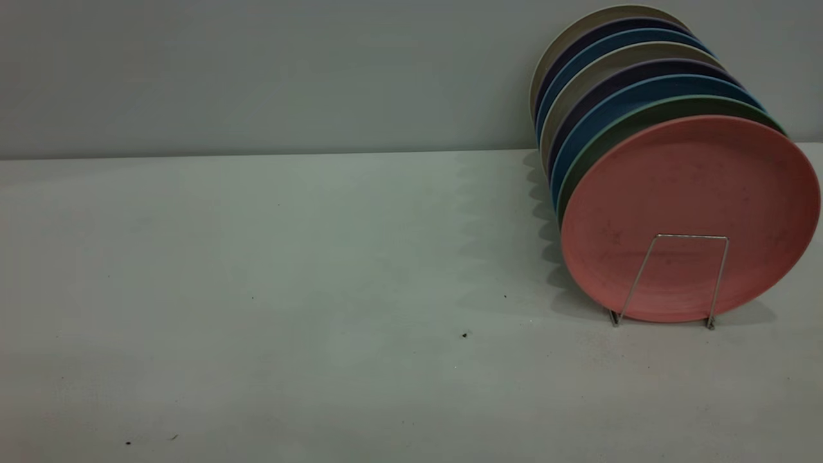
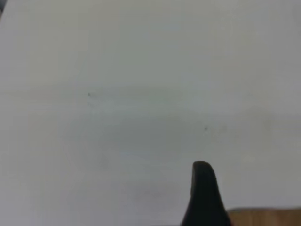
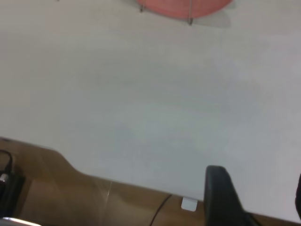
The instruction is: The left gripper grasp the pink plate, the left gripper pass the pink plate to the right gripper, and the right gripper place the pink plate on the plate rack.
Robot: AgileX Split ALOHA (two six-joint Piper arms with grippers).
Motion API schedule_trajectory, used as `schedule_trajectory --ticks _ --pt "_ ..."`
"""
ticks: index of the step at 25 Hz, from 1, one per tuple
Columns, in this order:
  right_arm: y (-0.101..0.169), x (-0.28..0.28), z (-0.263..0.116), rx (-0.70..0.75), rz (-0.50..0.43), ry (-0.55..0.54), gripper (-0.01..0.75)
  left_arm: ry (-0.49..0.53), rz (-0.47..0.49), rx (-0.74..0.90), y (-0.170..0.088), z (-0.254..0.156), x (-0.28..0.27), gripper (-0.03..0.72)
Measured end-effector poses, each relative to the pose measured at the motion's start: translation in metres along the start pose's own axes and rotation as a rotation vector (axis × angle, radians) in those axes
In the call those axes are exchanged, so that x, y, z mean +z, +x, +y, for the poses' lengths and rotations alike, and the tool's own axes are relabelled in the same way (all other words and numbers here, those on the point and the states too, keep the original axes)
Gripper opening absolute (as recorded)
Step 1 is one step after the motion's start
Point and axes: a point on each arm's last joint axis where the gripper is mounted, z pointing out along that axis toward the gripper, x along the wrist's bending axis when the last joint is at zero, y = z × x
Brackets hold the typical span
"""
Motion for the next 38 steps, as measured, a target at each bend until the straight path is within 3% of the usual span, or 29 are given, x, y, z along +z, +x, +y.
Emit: schedule_trajectory --ticks 7,38 --pt "0.000 0.003 -0.002 0.001 0.000 0.005 0.393 0.057 -0.005 0.043 0.003 -0.009 0.016 0.539" --pt "0.000 0.003 -0.001 0.000 -0.001 0.003 0.393 0.080 -0.002 0.065 0.005 -0.014 0.028 0.538"
